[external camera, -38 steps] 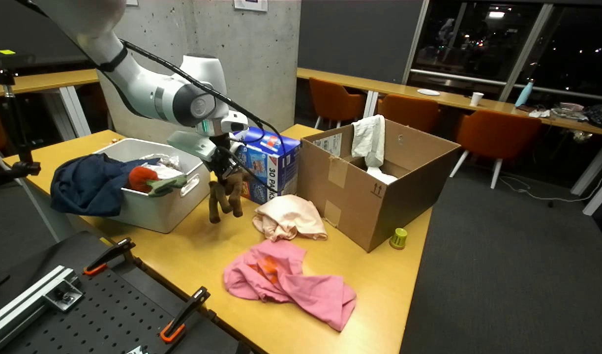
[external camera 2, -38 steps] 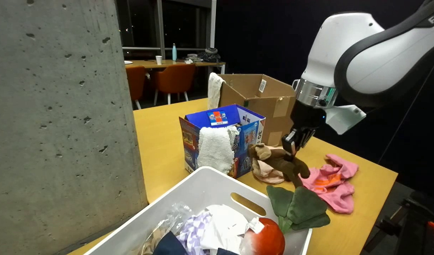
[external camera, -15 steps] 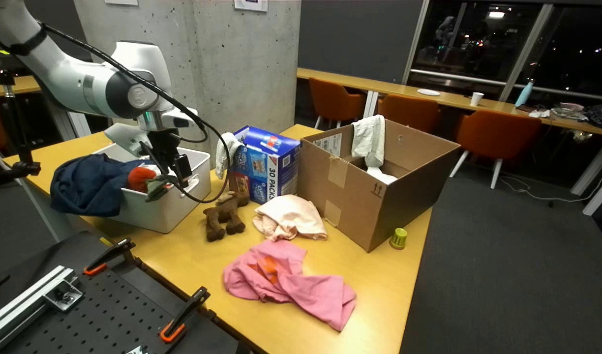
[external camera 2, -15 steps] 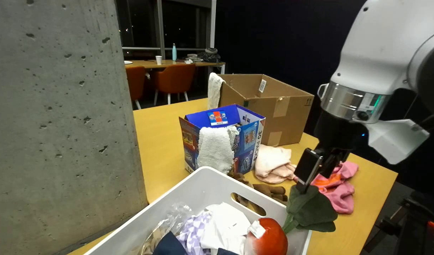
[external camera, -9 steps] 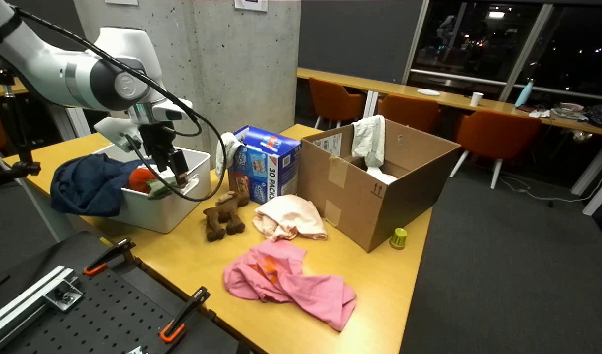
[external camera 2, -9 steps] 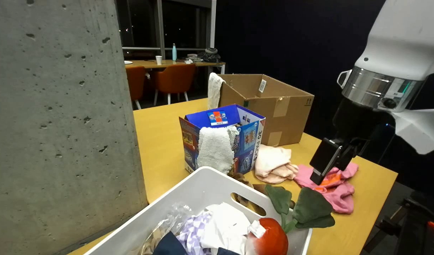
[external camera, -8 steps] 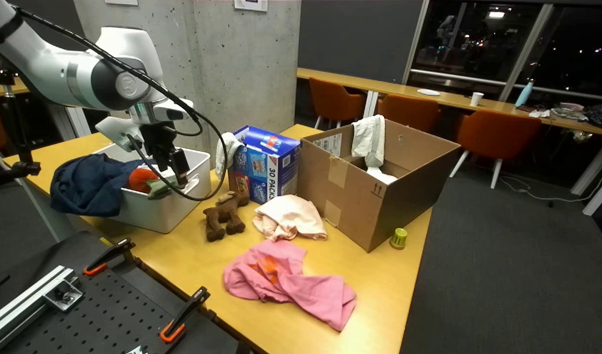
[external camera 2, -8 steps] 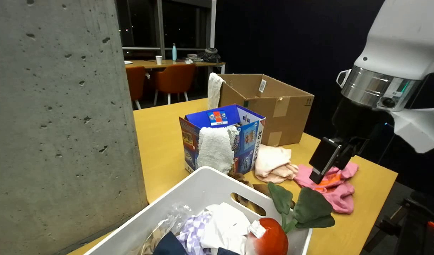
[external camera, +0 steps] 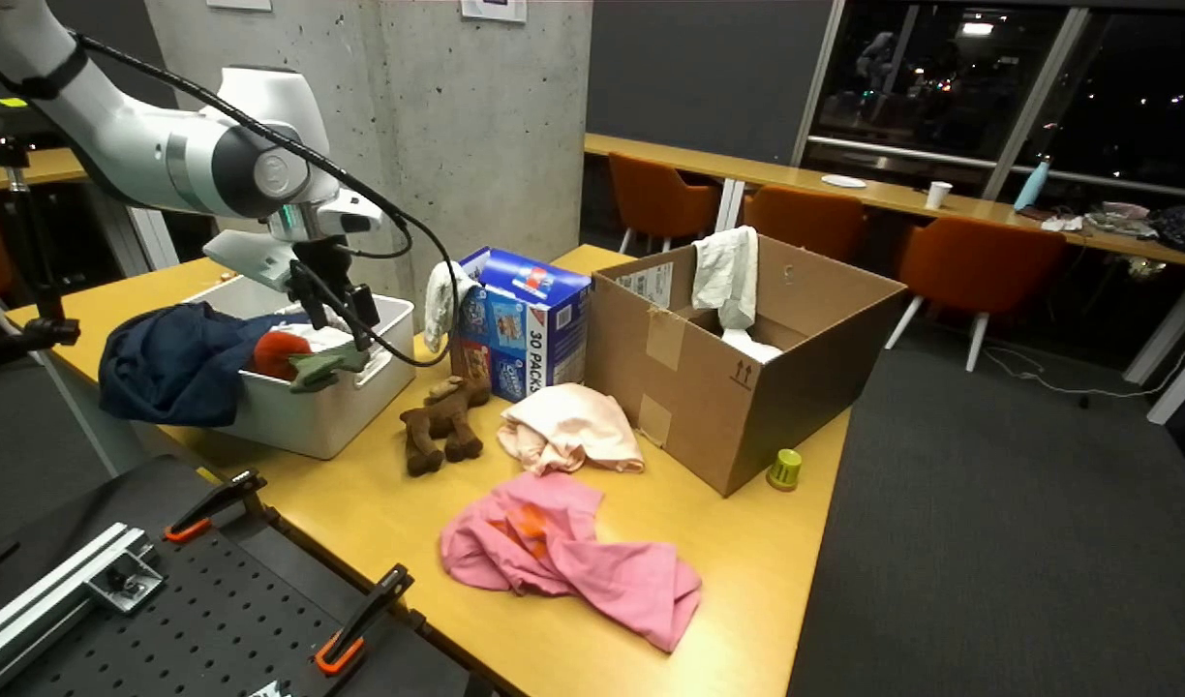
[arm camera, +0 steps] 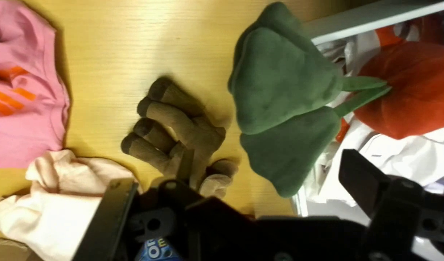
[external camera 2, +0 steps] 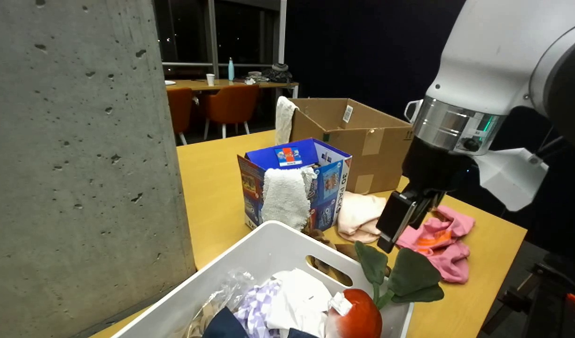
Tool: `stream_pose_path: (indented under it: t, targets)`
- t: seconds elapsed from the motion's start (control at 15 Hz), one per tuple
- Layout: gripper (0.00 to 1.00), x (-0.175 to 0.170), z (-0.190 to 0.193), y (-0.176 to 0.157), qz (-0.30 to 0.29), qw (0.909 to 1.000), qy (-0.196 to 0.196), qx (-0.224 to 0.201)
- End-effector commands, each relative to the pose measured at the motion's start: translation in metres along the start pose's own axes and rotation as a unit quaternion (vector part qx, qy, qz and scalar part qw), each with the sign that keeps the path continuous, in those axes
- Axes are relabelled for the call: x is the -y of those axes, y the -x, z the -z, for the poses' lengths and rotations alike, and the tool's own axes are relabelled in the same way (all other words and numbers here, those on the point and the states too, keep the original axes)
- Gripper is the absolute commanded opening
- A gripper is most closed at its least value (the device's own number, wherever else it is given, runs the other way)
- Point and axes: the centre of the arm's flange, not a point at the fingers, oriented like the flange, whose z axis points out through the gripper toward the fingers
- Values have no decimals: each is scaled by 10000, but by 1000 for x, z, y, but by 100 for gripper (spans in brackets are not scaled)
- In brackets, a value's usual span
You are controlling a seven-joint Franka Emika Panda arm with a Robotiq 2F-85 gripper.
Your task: Remove the pink and peach shirts, the moose toy and the turnip plushie out of the basket
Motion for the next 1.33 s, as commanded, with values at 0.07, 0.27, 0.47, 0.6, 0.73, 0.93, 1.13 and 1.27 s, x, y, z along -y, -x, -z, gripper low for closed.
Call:
stream_pose_path:
  t: [0.07,0.27,0.47,0.6,0.73,0.93,1.13,1.27]
  targets:
    - [100,31,-19,4,353,9989,-227,225]
    - [100,43,-26,11,475,9979,-287,348]
    - [100,50,-30,10,536,9970,-324,448]
    - [100,51,-31,11,554,9967,-346,473]
    - [100,54,-32,4,664,9959,-329,520]
    - [100,67,-33,-15,900,9938,-190,628]
    - [100,84,-27,-24,1149,9914,-169,610]
    - [100,95,-28,-30,1284,9896,-195,622]
